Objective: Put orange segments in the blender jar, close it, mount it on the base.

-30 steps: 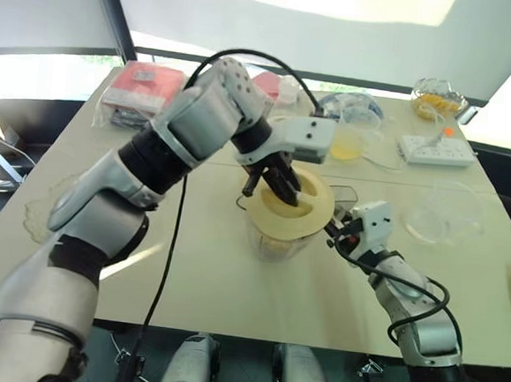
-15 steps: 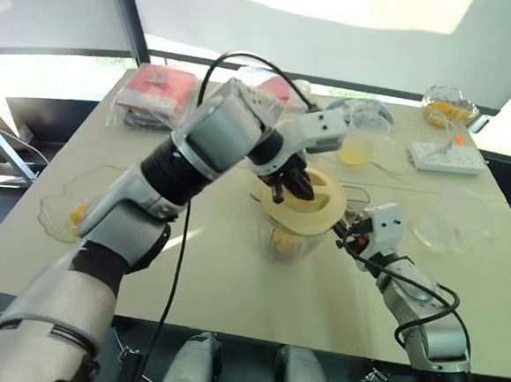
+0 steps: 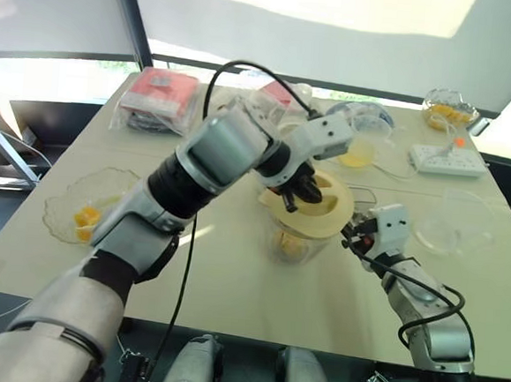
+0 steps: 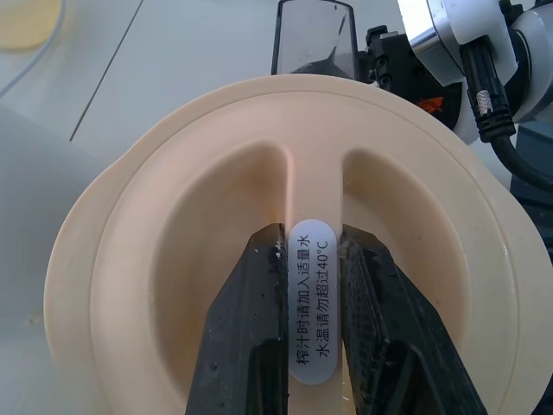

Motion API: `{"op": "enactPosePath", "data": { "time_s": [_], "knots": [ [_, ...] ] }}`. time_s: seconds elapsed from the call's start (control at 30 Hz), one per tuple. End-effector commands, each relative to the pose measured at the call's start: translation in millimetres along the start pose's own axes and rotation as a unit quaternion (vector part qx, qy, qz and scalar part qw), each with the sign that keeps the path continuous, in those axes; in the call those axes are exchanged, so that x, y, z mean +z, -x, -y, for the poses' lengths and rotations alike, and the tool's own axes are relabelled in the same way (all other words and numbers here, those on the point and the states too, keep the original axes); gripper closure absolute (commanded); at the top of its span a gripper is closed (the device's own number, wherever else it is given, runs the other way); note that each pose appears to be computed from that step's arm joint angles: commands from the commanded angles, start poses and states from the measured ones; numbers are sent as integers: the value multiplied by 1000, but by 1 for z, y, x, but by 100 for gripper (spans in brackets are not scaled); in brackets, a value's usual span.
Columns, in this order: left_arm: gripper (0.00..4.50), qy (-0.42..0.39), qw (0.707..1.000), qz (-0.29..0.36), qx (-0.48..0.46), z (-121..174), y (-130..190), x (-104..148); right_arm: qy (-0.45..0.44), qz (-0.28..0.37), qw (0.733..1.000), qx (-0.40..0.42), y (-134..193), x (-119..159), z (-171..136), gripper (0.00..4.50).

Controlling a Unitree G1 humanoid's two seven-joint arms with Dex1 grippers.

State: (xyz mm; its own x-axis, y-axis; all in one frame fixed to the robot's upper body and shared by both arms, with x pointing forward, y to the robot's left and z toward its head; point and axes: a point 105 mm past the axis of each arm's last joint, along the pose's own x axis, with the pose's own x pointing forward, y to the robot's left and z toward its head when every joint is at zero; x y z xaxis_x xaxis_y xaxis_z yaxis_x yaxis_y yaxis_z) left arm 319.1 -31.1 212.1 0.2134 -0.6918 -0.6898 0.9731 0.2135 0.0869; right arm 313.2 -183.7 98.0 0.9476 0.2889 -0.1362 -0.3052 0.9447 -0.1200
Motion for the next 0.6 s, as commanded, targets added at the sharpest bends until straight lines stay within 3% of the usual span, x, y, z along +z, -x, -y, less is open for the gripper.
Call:
{"op": "enactPosePath", "data": {
  "time_s": [0.03, 0.17, 0.37, 0.47, 0.53, 0.6],
  "knots": [
    [273, 14, 998, -57, 31, -12, -14, -34, 37, 77, 996, 35, 2, 39, -16, 359],
    [73, -60, 998, -7, -4, 0, 5, -4, 37, 75, 996, 37, 1, 37, -17, 359],
    [73, -144, 985, 97, -15, 7, 54, 51, 35, 70, 997, 27, 3, 32, -13, 359],
    [73, -162, 973, 151, 58, -17, 91, 76, 32, 65, 997, 23, 4, 29, -10, 359],
    [73, -138, 972, 159, 105, -39, 103, 78, 32, 63, 997, 19, 4, 27, -7, 359],
    [73, -138, 955, 207, 162, -60, 117, 82, 32, 60, 998, 15, 4, 26, -4, 359]
  ]
}}
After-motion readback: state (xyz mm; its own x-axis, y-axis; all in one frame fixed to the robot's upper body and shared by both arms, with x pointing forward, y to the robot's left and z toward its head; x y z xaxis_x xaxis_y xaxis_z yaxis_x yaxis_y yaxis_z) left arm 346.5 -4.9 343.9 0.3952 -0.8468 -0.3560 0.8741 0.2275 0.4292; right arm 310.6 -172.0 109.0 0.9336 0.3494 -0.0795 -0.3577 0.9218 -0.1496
